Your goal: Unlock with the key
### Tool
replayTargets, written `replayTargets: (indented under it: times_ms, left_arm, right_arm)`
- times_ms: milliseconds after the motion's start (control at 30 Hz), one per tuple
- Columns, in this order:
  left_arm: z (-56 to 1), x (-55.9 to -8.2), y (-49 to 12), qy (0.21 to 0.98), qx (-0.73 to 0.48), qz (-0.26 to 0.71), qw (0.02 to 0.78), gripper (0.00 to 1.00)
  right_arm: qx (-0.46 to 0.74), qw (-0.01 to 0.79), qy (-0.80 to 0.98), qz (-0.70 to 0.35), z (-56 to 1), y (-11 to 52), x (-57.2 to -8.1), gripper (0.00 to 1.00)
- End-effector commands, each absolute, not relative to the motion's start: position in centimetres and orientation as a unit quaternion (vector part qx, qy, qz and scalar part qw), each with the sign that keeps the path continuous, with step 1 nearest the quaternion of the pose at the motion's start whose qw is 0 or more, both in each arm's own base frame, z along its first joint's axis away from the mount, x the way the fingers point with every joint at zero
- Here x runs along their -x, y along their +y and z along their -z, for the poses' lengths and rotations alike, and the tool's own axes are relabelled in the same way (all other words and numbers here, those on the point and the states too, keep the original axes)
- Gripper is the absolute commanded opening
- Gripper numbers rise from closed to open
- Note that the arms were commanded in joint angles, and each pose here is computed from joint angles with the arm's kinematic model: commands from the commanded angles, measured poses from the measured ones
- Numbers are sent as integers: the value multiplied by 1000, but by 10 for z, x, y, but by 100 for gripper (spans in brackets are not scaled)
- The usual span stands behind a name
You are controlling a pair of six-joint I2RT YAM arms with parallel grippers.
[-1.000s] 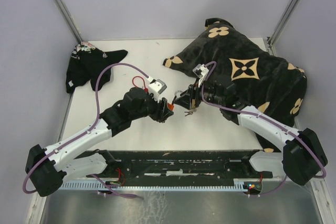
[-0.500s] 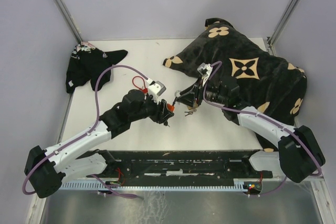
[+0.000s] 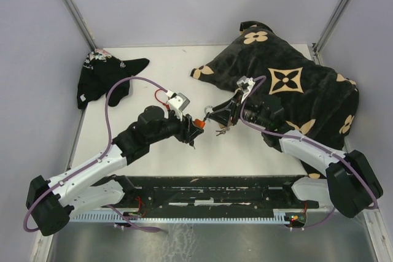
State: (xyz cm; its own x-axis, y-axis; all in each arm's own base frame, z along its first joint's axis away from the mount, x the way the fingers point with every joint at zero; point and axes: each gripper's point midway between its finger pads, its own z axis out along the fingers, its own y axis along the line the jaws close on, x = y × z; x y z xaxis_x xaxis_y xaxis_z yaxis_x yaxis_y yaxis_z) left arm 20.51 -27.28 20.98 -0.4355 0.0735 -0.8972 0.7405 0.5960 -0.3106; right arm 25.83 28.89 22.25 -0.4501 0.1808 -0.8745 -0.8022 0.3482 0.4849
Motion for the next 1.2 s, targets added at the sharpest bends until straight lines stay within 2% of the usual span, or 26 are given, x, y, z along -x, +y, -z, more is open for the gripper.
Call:
replayTargets:
  times_ms: [0, 300, 967, 1067, 1167]
  left_arm:
    - [-250, -212, -280, 725, -238, 397, 509, 3]
    - [-247, -215, -280, 727, -216, 403, 512, 3]
    - [-263, -204, -289, 697, -212, 457, 510, 3]
    - [-262, -205, -290, 698, -211, 457, 509, 3]
    - [-260, -207, -288, 700, -207, 452, 512, 3]
  right_arm:
    - [238, 500, 647, -524, -243, 287, -258, 58]
    - [225, 501, 651, -525, -236, 284, -256, 53]
    - [192, 484, 618, -589, -245, 304, -264, 53]
    - [196, 480, 611, -598, -249, 308, -263, 50]
    - [201, 472, 610, -605, -249, 311, -262, 41]
